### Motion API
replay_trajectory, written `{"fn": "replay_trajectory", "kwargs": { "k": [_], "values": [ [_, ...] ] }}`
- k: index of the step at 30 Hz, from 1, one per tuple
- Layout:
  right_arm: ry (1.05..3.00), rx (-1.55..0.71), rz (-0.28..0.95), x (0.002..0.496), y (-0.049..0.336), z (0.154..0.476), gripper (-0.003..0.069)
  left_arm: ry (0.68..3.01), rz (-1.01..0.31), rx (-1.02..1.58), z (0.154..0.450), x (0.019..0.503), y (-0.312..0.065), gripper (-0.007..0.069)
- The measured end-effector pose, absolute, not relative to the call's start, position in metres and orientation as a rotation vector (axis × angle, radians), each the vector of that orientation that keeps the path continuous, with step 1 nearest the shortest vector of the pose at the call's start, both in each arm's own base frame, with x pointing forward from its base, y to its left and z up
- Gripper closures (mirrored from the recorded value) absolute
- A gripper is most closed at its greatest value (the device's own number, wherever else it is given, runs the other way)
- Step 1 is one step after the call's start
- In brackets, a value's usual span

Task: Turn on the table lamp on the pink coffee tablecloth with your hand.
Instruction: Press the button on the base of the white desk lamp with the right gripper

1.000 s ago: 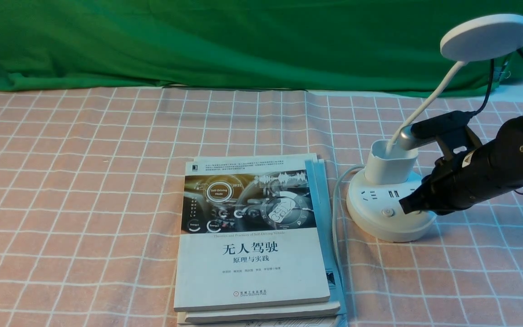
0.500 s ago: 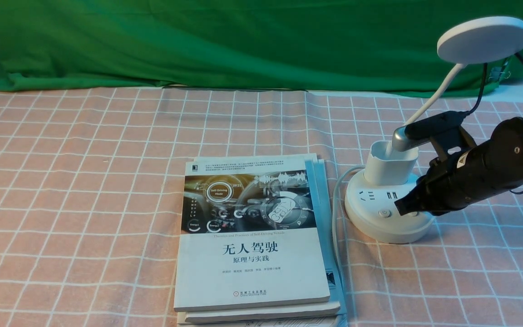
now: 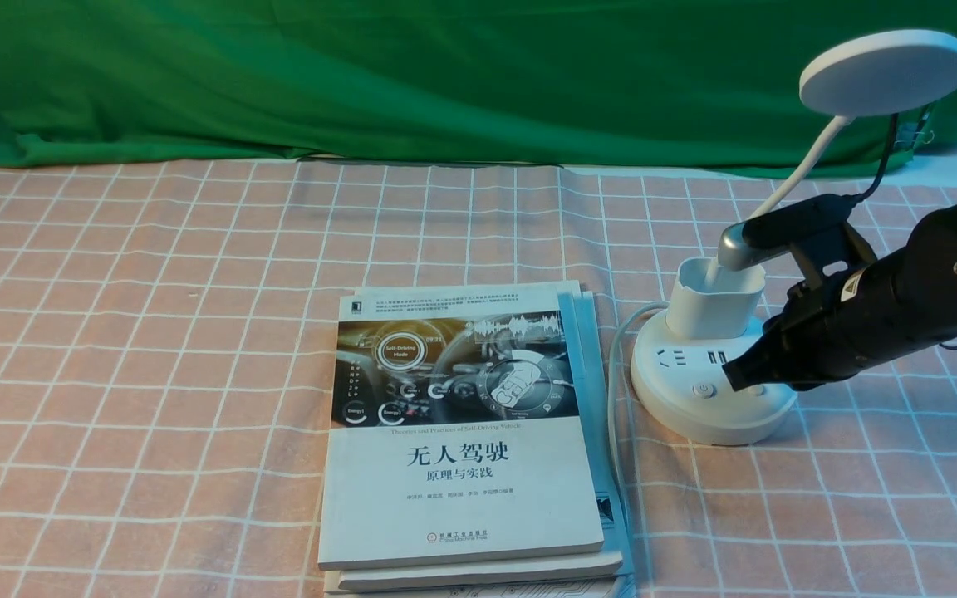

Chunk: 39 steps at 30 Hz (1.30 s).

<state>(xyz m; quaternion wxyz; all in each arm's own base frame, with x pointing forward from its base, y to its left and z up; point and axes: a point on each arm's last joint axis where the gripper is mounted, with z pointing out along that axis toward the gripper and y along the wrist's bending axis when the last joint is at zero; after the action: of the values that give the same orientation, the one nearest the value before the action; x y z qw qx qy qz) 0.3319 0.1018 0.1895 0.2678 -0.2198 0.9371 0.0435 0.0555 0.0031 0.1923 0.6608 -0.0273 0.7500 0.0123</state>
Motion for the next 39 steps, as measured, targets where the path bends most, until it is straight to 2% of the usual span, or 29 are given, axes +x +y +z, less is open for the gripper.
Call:
{"fn": "replay_trajectory", "kwargs": {
  "k": [24,39],
  "values": [
    [2.555,-0.595,0.124,0.338,0.107,0.172,0.0625,1.697,0.028,-0.062,0.192,0.056,0.003,0.0604],
    [2.538,-0.618,0.114,0.327,0.102,0.19,0.0625,1.697,0.028,-0.062,0.192,0.056,0.003,0.0604]
  ]
}}
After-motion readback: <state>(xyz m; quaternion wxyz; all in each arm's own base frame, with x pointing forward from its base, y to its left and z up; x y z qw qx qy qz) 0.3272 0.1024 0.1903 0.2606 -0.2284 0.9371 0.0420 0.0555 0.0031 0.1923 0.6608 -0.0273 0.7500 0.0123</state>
